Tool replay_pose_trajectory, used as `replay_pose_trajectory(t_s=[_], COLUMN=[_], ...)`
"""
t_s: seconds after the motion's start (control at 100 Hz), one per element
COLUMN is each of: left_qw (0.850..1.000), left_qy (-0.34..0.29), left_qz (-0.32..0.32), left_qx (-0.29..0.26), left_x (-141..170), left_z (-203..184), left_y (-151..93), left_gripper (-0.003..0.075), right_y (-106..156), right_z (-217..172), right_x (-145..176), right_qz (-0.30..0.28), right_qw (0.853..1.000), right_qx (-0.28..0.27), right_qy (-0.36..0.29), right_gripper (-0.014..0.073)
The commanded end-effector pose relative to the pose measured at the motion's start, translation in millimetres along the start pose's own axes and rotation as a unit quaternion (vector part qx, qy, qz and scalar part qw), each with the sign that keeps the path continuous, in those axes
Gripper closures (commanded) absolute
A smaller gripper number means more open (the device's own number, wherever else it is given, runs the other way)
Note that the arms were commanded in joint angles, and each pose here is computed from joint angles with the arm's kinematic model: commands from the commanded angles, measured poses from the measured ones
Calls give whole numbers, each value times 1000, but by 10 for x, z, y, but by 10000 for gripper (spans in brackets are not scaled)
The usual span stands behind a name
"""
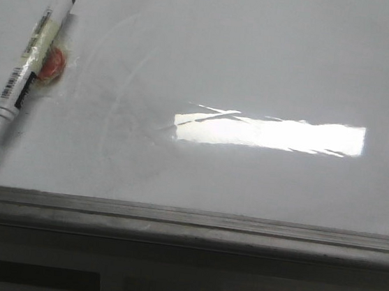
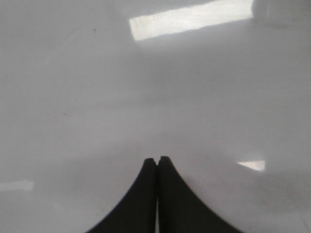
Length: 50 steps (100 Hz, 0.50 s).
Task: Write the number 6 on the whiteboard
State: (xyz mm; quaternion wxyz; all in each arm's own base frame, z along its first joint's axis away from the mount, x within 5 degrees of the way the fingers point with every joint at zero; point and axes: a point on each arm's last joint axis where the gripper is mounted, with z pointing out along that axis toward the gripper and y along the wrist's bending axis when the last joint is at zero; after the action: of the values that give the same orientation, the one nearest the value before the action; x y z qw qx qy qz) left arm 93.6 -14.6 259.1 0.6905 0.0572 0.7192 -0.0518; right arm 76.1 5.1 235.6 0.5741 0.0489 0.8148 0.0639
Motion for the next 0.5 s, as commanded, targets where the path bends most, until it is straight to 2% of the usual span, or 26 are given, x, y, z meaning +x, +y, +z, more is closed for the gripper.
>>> replay_pose_trajectory(t_s=[0.0,0.08,0.27,0.38,0.49], left_qw=[997,993,978,971,968], left_qy=[-58,-61,-11,6,26], left_qz=[10,-13,-32,-60,-53], left_qx=[47,102,206,230,245], left_x=[-234,-248,-153,-117,-50], left_z=[58,99,179,226,297], left_y=[-97,-219,-504,-609,-706], left_gripper=[282,291,303,325,336], right_y=[-2,-2,-2,-2,-2], right_z=[-24,-24,-24,-24,-24], right_x=[-190,-192,-192,-192,-192], right_qz=[-8,-8,-8,-8,-8], right_qw=[999,998,998,998,998], right_qx=[10,10,10,10,10], right_qy=[-53,-54,-54,-54,-54], right_gripper=[659,659,659,659,659])
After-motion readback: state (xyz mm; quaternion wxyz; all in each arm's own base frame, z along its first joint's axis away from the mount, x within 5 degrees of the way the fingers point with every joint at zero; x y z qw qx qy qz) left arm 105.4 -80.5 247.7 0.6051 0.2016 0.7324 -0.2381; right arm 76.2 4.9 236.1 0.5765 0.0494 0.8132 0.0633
